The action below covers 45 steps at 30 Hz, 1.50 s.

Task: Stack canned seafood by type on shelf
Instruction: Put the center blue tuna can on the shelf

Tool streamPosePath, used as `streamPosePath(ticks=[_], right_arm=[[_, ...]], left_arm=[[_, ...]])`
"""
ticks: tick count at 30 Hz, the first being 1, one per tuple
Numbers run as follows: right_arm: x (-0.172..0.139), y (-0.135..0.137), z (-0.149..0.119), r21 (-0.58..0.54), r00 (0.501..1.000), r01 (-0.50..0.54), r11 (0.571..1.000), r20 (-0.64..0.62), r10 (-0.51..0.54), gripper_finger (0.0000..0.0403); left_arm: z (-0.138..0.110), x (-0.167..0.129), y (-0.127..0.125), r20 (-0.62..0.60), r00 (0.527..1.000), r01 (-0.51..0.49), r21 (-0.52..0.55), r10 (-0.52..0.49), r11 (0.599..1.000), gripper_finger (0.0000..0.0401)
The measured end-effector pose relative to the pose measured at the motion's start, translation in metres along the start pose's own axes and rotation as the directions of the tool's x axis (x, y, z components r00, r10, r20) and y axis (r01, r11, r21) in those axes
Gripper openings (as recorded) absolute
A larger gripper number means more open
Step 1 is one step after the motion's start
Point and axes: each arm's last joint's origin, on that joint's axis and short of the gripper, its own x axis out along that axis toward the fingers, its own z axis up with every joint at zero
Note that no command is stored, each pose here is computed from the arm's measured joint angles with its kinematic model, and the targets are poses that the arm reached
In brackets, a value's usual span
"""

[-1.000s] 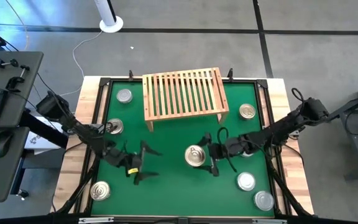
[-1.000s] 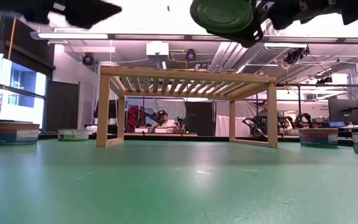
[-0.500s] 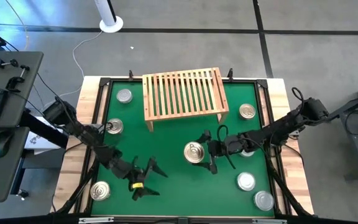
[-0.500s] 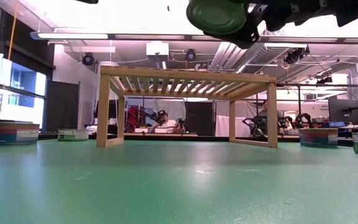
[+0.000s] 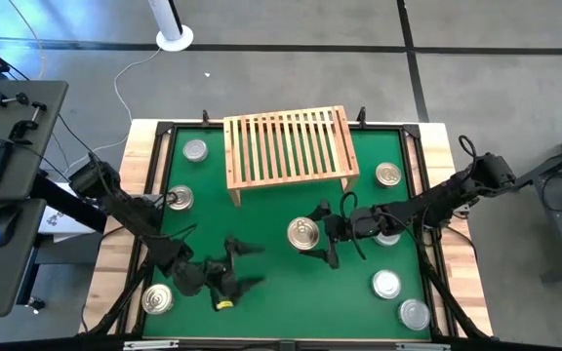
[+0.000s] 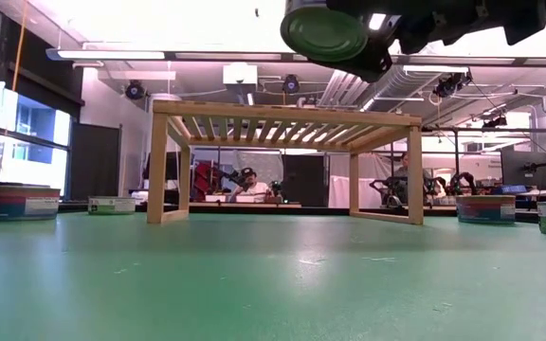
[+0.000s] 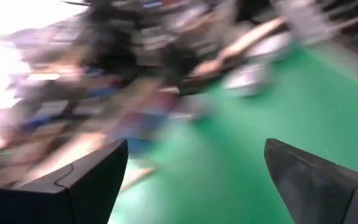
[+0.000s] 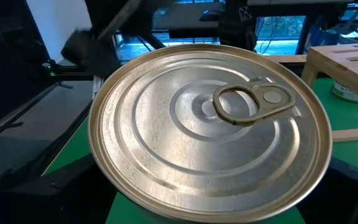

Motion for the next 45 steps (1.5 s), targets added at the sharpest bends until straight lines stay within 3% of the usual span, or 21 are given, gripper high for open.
streamPosePath(ticks=[2, 4, 7, 11, 13, 17, 23, 32, 41, 45], right_arm=[[0.0, -0.001, 0.0, 0.001, 1.0, 0.003, 1.0, 0.001, -0.003, 0.0394], [0.0, -0.001, 0.0, 0.007, 1.0, 0.004, 1.0, 0.001, -0.004, 0.0394], [0.0, -0.003, 0.0, 0.011, 1.0, 0.009, 1.0, 0.001, -0.009, 0.0394], [0.001, -0.003, 0.0, 0.011, 1.0, 0.012, 1.0, 0.001, -0.012, 0.0394], [0.001, -0.003, 0.0, 0.01, 1.0, 0.011, 1.0, 0.001, -0.011, 0.0394], [0.001, -0.004, 0.001, 0.011, 1.0, 0.013, 1.0, 0.01, -0.013, 0.0394], [0.001, -0.007, 0.001, 0.016, 1.0, 0.025, 1.0, 0.009, -0.025, 0.0394], [0.001, -0.006, 0.001, 0.023, 1.0, -0.011, 1.0, 0.005, 0.011, 0.0394], [0.001, -0.006, 0.001, 0.017, 1.0, -0.01, 1.0, 0.003, 0.01, 0.0394], [0.001, -0.006, 0.001, -0.003, 1.0, -0.008, 1.0, 0.003, 0.008, 0.0394]], left_arm=[[0.008, 0.009, 0.014, -0.069, 0.986, -0.143, 0.101, 0.151, 0.984, 0.0365], [0.009, 0.018, 0.023, -0.094, 0.977, -0.163, 0.25, 0.191, 0.955, 0.0365], [0.003, 0.031, 0.026, -0.06, 0.993, -0.06, 0.455, 0.098, 0.888, 0.0365], [-0.011, 0.042, 0.026, -0.073, 0.996, 0.09, 0.657, -0.055, 0.748, 0.0365], [-0.014, 0.047, 0.027, -0.077, 0.995, 0.101, 0.702, -0.066, 0.705, 0.0365], [-0.014, 0.061, 0.026, -0.018, 1.0, 0.021, 0.717, -0.012, 0.697, 0.0365], [-0.022, 0.084, 0.01, 0.051, 0.999, -0.053, 0.849, 0.018, 0.526, 0.0365], [-0.025, 0.111, 0.011, -0.035, 0.991, -0.041, 0.843, 0.13, 0.536, 0.0347], [-0.02, 0.105, 0.013, -0.062, 0.981, -0.051, 0.828, 0.183, 0.558, 0.0213], [-0.017, 0.101, 0.009, -0.055, 0.983, -0.06, 0.805, 0.175, 0.591, 0.0165]])
